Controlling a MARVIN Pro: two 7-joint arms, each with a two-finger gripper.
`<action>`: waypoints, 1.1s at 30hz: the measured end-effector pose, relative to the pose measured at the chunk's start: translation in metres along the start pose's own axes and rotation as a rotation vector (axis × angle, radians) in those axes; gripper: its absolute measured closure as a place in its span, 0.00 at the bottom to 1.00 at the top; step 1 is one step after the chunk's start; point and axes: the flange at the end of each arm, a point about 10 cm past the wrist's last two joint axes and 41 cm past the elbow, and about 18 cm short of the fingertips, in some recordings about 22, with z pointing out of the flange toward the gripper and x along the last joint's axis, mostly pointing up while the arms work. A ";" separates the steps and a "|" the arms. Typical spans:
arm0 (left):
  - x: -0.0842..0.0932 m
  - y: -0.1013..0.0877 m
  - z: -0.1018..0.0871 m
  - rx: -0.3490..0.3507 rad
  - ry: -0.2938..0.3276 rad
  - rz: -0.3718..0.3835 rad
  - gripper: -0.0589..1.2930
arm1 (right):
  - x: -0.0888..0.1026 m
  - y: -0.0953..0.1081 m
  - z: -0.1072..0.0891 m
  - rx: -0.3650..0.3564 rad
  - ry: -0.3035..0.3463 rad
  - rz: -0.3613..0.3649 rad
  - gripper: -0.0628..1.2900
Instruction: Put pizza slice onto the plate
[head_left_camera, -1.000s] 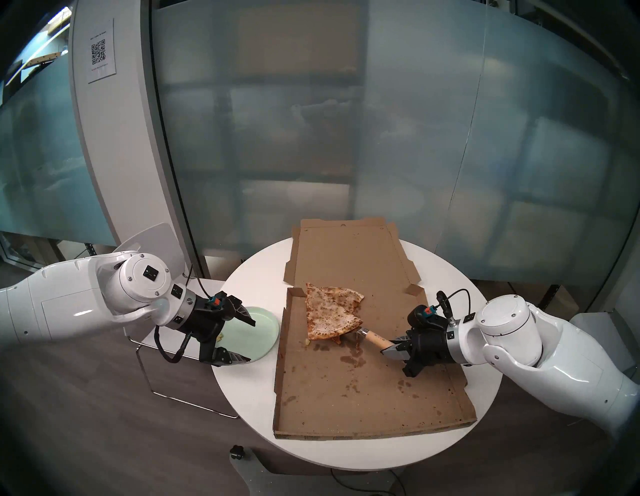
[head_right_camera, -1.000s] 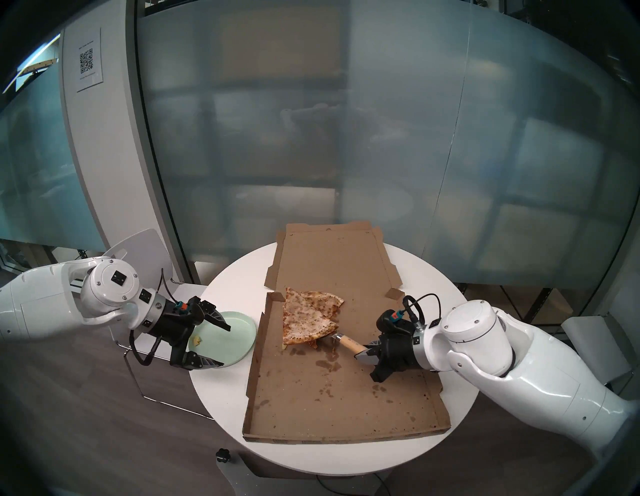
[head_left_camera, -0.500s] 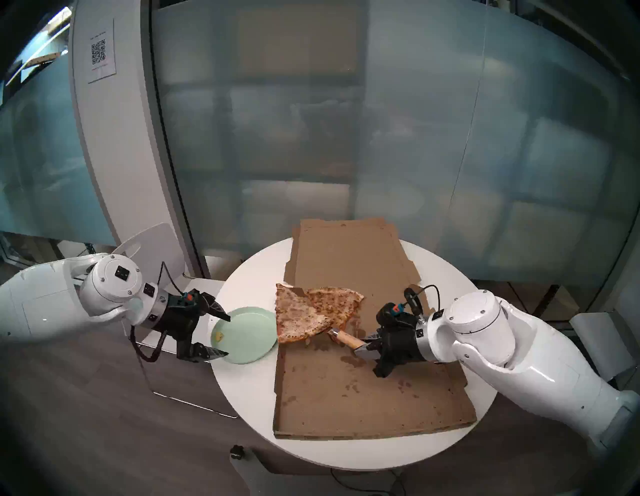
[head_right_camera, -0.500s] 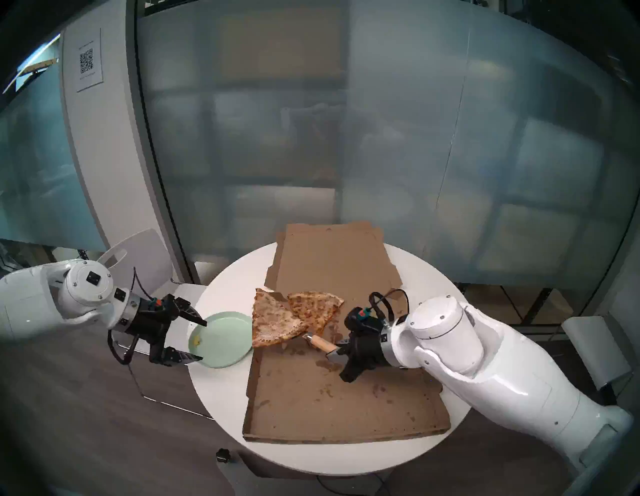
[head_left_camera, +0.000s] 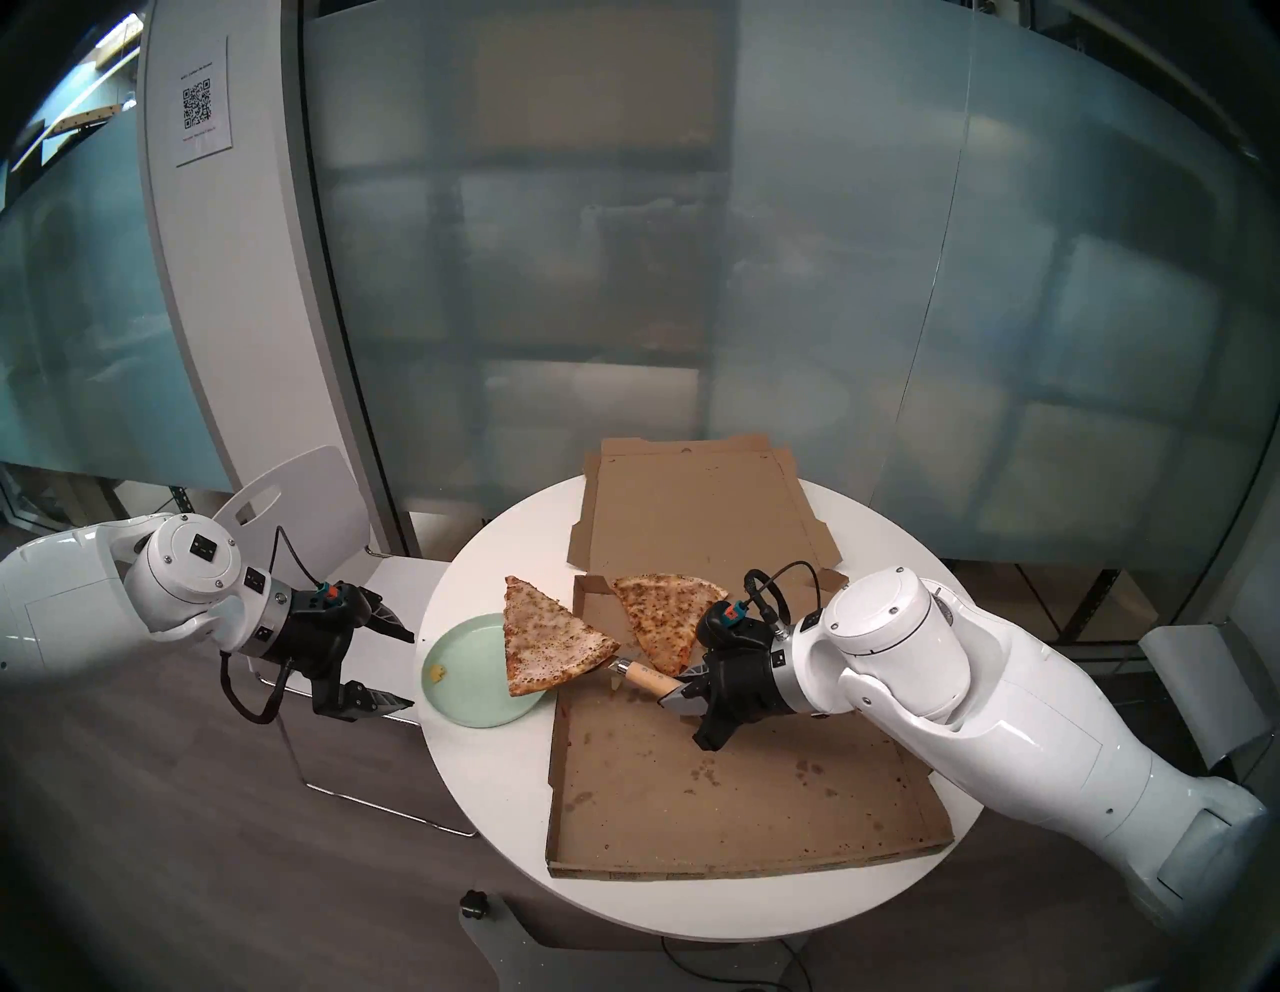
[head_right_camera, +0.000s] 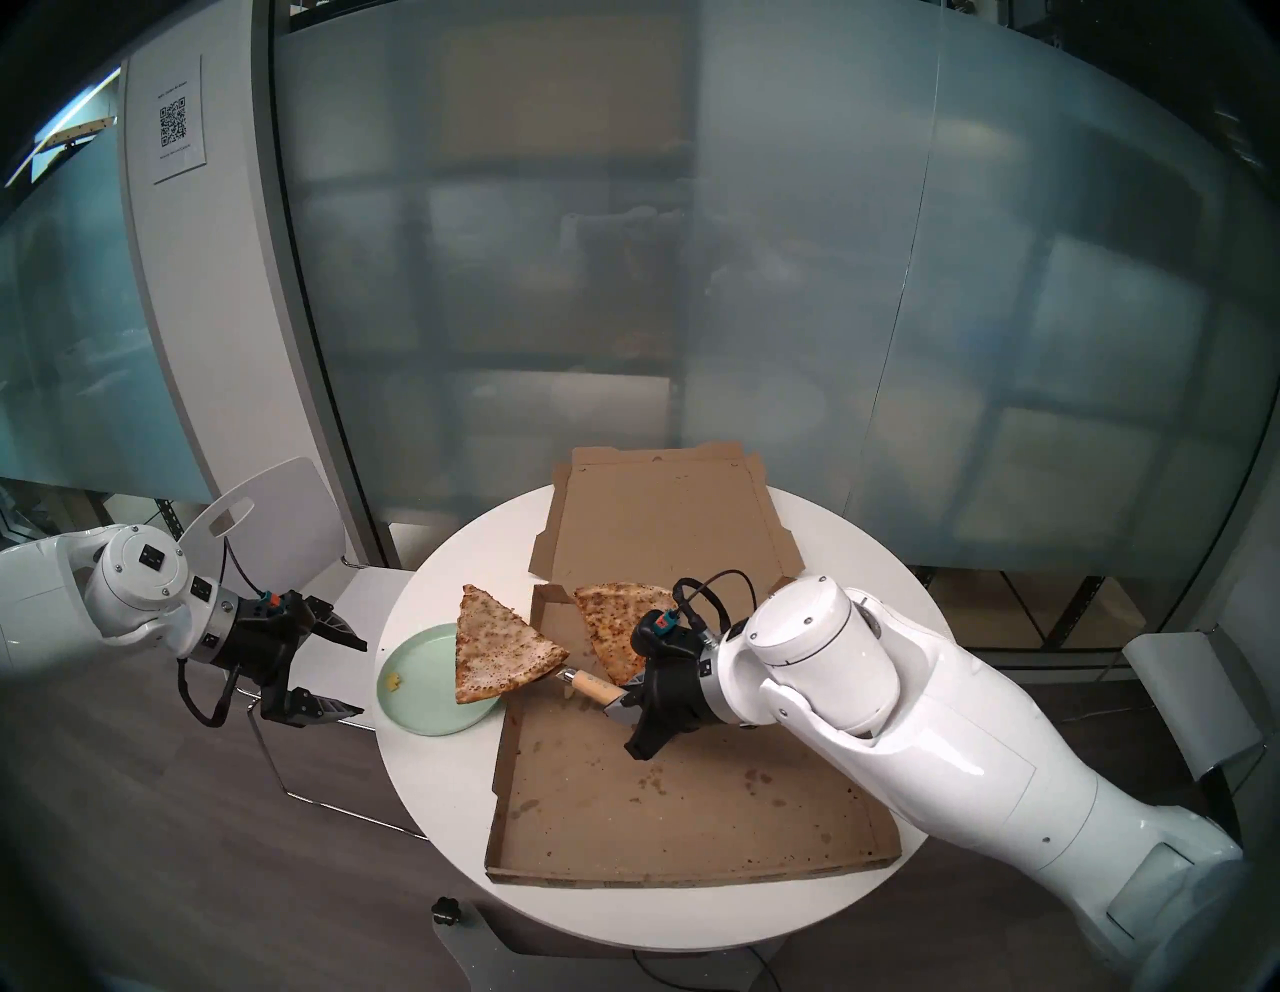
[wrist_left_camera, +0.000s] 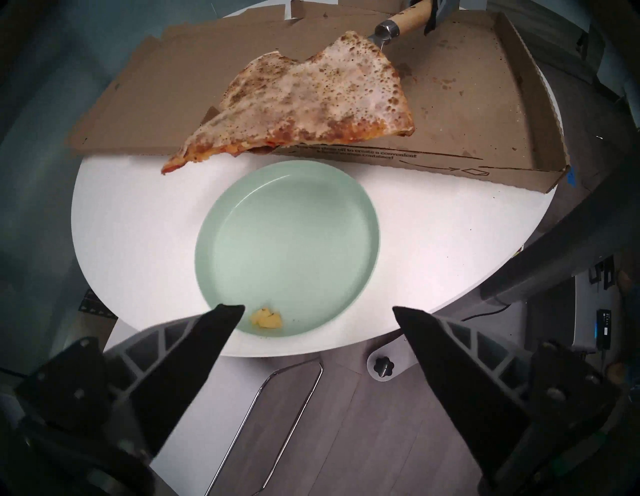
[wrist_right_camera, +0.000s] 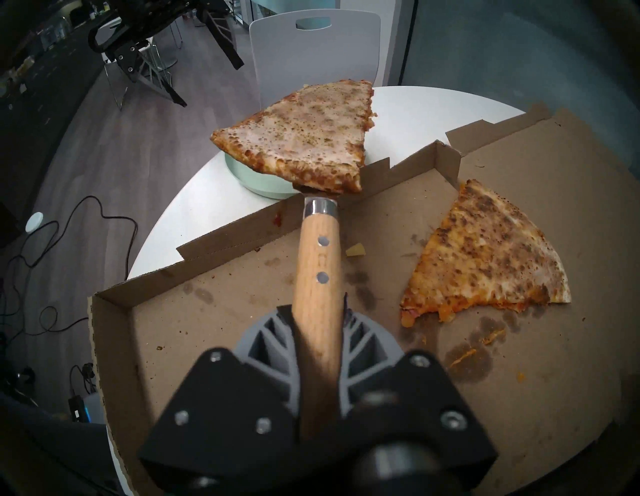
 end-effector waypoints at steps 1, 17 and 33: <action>-0.001 0.000 0.000 0.000 0.000 -0.001 0.05 | 0.001 0.000 0.001 0.002 -0.001 -0.002 0.86; -0.025 -0.006 -0.013 0.000 -0.008 -0.046 0.05 | 0.028 -0.011 0.031 0.048 0.004 -0.057 0.86; -0.033 0.002 -0.010 -0.033 0.007 -0.058 0.05 | 0.036 -0.005 0.052 0.037 -0.015 -0.079 0.86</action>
